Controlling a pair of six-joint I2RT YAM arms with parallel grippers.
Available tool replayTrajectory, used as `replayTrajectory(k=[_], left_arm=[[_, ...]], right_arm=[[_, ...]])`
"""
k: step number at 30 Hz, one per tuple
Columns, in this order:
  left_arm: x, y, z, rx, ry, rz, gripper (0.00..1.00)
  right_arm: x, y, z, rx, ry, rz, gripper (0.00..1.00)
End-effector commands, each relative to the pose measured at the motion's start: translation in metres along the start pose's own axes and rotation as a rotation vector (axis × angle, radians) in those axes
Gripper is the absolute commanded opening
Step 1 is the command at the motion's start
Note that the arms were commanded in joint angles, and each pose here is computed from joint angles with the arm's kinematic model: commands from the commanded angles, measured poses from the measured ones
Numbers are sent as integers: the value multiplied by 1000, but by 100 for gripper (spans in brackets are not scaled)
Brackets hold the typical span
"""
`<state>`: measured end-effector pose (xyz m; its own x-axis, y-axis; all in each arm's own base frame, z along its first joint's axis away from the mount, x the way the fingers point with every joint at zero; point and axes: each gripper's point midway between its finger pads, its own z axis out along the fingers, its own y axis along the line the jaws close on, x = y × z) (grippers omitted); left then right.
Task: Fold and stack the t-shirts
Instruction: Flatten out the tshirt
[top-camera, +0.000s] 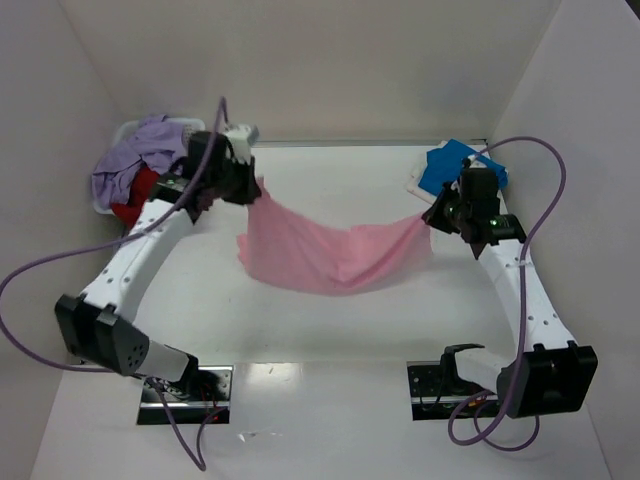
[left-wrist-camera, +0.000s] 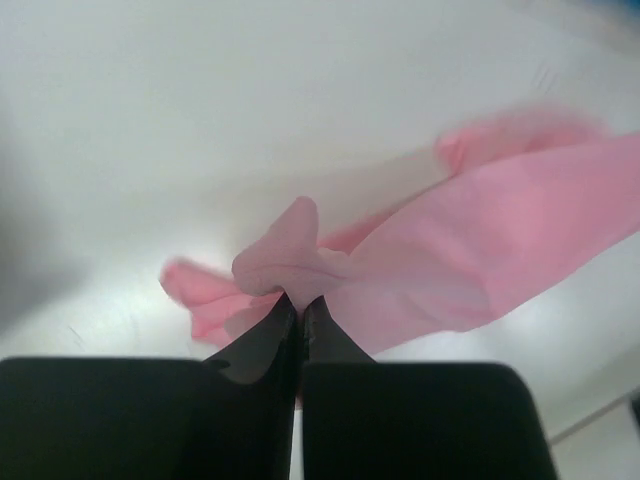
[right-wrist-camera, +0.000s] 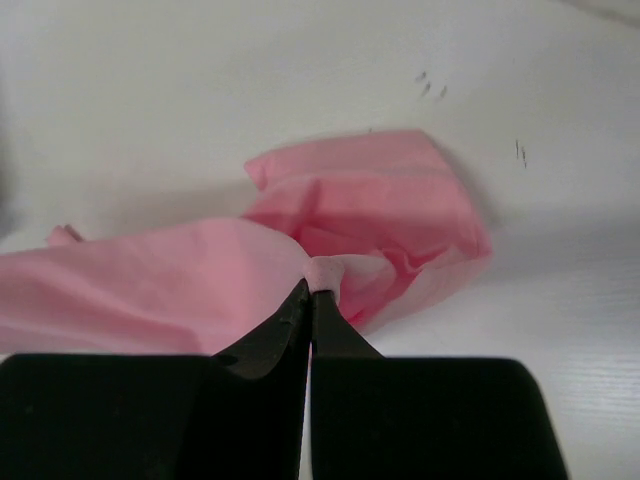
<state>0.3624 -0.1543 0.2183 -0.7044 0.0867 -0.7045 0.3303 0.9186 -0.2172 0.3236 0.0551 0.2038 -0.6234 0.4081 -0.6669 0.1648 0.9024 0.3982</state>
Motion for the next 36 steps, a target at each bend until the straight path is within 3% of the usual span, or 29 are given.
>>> replayTrajectory(k=[1,5,7,20,25,27,33,36], left_arm=[[-129,-20,-142,-57,-495,64,0],[-164,-3,-232,-230,-753,54,0],[-163,3,-245,-274,-780,49,0],[-104,14,-243,-286,-744,-2,0],[-83,4,-217,-196,-660,-47,0],[-69,2,-203,-171,-613,-66,0],[13,-20,-121,21,-252,-103,1],[55,-26,-119,74,-178,-133,1]], right_arm=[[-85,29,-29,-45,-230,-7,0],[-146,42,-64,-70,-391,5,0],[-160,42,-73,-68,-428,12,0],[-185,62,-96,-132,-499,-14,0],[-184,65,-103,-144,-503,-17,0],[-165,57,-95,-133,-458,-14,0],[-101,12,-56,-18,-336,13,0],[-85,3,-48,-4,-310,5,0]])
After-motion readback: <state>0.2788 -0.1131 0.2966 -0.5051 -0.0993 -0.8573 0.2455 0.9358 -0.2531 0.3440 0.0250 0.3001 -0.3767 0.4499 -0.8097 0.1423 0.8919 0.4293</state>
